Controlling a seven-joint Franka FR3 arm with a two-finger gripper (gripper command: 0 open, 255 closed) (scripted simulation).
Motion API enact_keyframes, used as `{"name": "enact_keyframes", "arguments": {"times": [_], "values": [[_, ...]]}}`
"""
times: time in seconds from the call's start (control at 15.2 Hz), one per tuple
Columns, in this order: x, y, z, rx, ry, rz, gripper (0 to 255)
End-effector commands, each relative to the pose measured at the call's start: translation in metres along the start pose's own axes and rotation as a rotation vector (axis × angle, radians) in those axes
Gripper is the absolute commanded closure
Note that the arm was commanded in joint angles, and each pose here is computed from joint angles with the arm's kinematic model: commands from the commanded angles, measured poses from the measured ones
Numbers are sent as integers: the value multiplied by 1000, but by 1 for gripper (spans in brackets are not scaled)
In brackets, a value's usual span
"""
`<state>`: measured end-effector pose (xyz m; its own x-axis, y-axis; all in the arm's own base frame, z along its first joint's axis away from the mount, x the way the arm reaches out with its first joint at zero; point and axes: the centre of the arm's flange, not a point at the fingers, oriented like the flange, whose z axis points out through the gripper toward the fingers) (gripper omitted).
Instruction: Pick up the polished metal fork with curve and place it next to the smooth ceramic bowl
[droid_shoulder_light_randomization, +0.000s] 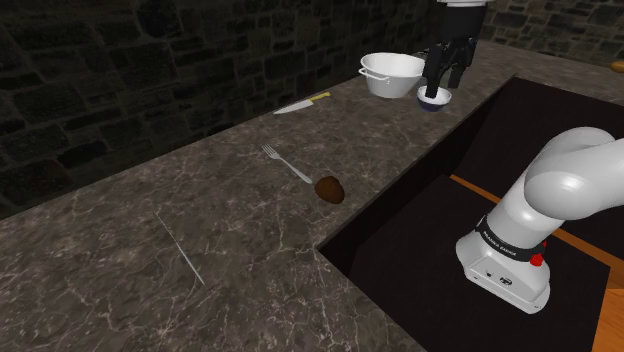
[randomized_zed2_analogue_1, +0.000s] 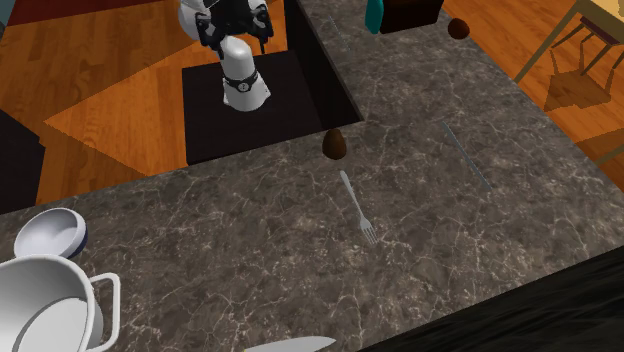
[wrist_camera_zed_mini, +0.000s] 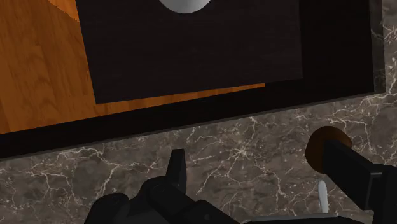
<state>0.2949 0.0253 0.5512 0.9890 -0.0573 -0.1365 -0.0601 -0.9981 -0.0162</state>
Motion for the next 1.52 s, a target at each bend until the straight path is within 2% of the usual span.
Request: {"name": "enact_keyframes", "arguments": {"times": [0.0,1.45], "values": [[0,0,0,0,0,0,0],[198,-143,134,4,107,73,0]]}}
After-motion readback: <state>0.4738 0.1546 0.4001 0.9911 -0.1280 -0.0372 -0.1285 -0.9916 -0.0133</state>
